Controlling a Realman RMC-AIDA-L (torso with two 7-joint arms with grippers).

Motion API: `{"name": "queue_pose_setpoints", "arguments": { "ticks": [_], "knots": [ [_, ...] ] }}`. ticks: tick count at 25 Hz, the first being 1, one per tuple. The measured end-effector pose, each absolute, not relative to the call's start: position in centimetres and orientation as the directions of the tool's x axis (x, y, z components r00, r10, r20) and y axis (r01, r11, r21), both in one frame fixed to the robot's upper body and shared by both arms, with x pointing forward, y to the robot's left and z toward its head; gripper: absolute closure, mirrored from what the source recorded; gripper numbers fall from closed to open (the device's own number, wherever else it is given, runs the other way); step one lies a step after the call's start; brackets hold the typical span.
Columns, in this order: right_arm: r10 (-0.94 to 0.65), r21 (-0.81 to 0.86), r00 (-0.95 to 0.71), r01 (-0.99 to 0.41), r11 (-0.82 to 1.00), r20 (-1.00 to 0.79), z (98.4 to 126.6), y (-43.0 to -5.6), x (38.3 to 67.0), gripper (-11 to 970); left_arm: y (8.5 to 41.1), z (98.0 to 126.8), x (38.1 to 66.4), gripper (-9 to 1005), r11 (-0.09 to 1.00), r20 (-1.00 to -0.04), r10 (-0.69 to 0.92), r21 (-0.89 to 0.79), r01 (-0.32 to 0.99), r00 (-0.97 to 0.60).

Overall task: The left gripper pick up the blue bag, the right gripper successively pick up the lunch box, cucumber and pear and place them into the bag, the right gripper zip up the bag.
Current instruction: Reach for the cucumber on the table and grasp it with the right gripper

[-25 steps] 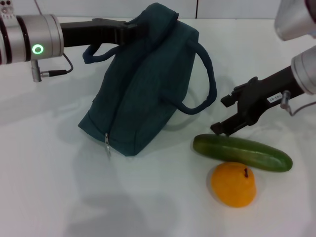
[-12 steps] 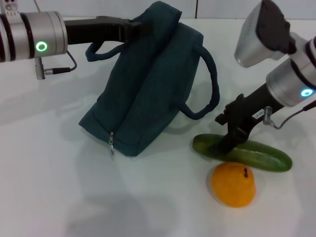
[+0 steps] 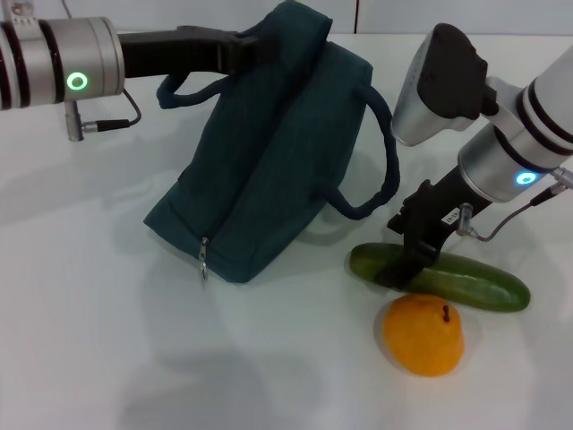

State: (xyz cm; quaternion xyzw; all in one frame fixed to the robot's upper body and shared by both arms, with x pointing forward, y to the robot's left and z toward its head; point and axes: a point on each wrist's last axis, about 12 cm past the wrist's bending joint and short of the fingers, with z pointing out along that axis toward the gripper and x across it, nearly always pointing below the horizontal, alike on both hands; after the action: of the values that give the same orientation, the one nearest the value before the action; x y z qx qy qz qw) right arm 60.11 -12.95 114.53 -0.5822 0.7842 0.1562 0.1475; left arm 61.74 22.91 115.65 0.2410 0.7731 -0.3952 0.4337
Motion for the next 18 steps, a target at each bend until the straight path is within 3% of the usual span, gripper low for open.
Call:
{"name": "queue_pose_setpoints", "arguments": {
  "ticks": [8,18],
  "knots": [
    [-0.872,0.069,-0.274,-0.960,0.270,-0.405,114.36,-12.51,60.29,119,22.88,115.68,61.76,951,0.571,-0.862,0.031,-0.400,0.717,-0.506],
    [-0.877,0.064,-0.267,-0.963,0.263,-0.400,114.14,-12.34,60.22,244,22.84,115.73,61.79,951,0.570,-0.863,0.033,-0.397,0.719,-0.503]
  ]
}}
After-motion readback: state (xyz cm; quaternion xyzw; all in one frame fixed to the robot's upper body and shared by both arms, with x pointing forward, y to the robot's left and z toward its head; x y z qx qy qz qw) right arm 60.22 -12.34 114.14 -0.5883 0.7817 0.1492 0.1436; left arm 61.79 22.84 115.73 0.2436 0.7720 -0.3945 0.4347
